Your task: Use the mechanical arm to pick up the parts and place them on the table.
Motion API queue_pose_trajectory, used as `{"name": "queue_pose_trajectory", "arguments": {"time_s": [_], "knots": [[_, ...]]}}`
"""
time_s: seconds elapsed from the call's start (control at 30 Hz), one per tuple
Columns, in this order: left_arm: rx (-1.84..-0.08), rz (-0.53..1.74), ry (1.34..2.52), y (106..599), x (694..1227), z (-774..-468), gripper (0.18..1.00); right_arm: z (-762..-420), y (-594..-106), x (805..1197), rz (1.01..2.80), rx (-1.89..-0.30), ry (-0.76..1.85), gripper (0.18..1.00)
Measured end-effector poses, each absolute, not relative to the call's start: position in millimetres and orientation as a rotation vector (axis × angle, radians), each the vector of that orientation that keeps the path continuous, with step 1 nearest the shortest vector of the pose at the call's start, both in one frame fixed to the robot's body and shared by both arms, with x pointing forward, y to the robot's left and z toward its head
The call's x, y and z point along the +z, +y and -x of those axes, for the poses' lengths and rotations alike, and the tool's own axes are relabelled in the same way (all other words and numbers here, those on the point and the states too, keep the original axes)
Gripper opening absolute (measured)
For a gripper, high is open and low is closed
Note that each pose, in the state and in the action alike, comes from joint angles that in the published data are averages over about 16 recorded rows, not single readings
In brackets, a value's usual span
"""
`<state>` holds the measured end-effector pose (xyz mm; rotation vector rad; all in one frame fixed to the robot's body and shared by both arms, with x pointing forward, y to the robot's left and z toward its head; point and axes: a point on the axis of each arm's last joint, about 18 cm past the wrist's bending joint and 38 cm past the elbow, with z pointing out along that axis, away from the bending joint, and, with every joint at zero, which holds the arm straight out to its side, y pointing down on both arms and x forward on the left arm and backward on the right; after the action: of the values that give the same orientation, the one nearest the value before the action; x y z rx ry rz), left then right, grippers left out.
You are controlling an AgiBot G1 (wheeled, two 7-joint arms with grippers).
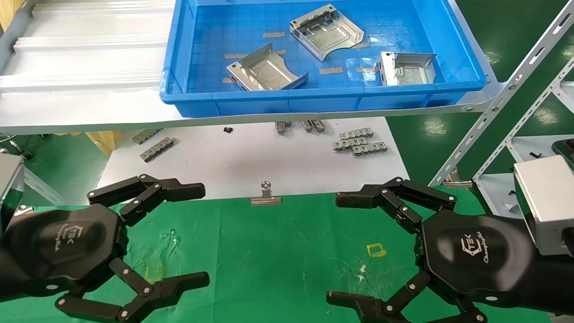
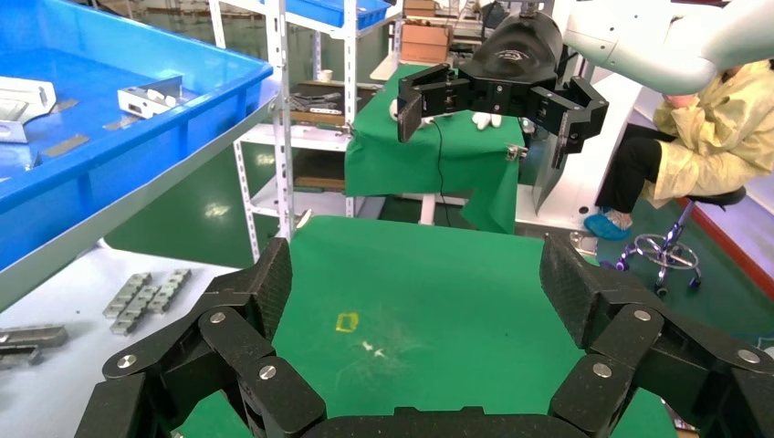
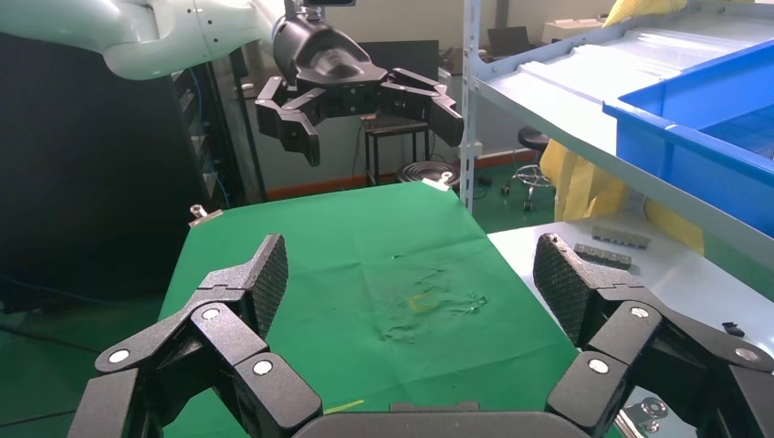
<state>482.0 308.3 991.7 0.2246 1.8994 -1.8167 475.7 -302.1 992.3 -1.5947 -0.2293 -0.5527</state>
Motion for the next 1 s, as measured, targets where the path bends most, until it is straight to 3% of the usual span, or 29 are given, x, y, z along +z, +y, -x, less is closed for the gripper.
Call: {"name": "queue_pose_trajectory", "arguments": {"time_s": [0.37, 0.57, 1.0], "knots": [[-1.817, -0.225, 1.899, 308, 992, -482, 0.936, -476, -302, 992, 1.595, -0.553, -0.229, 1.001], [-1.817, -0.225, 1.899, 308, 992, -482, 0.857, -476, -302, 992, 1.595, -0.553, -0.229, 1.001], [-1.817, -0.225, 1.899, 308, 992, -482, 0.555, -481, -302, 1002, 1.58, -0.597, -0.226, 1.001]]}}
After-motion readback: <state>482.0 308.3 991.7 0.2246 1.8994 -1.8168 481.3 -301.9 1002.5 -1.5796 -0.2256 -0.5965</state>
